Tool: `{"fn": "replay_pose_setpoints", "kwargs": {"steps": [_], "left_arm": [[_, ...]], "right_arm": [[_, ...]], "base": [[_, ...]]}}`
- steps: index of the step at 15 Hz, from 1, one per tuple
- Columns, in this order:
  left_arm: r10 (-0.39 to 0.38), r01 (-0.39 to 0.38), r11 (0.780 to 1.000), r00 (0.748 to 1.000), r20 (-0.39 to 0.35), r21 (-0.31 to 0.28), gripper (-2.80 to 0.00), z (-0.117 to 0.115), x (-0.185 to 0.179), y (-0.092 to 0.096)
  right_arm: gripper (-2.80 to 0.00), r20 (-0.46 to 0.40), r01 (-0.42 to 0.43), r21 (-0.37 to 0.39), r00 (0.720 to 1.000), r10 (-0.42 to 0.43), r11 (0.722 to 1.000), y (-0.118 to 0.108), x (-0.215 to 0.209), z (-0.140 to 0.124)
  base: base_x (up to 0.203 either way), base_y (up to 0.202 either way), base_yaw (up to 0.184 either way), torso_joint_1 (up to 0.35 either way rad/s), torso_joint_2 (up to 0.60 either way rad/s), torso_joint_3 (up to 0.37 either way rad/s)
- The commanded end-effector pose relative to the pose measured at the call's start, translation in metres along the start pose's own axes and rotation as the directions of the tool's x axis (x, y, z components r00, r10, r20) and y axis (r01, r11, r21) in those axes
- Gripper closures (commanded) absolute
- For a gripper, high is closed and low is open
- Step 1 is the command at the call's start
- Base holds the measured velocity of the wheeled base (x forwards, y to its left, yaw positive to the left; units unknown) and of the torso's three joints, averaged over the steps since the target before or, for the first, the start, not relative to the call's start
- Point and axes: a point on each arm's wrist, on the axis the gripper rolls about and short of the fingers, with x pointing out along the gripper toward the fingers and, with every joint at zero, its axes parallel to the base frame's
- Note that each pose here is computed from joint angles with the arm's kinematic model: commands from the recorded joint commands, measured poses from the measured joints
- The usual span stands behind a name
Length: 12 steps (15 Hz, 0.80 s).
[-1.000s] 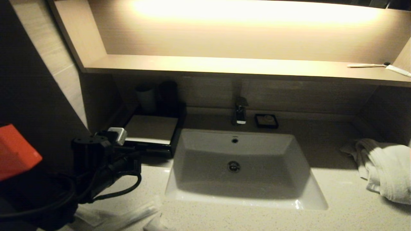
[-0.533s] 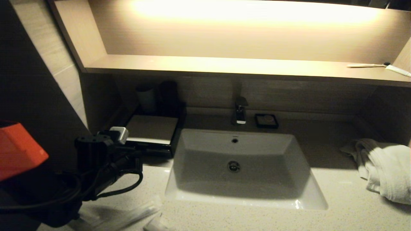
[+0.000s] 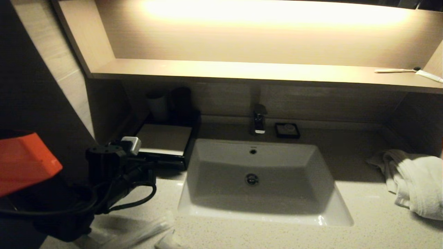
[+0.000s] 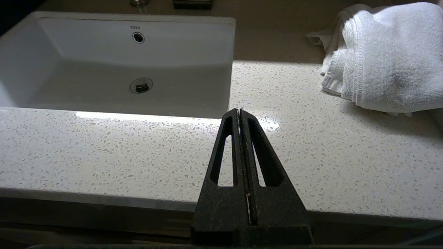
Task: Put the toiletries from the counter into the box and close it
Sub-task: Open the drawer
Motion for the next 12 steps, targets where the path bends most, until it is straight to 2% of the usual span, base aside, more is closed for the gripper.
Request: {"fn": "replay_pose_setpoints", "kwargs": {"steps": [1,12], "left_arm": [[0.001,-0.001,1.0,1.0,0.006,-0.001,0.0,0.0006,0.0009,0.0002],[0.04,-0.04,0.999,0.999,0.0,-0.001,0.0,-0.0052,0.0105,0.0012]], "right_arm": [[0.0,-0.001,0.0,0.0,1.0,0.0,1.0,0.0,0.0,-0.0001],[0.0,0.0,0.0,0.0,1.0,0.0,1.0,0.0,0.0,0.0]], "base": [[0.0,0.0,0.0,0.0,0.0,0.0],[0.0,0.0,0.0,0.0,0.0,0.0]]}}
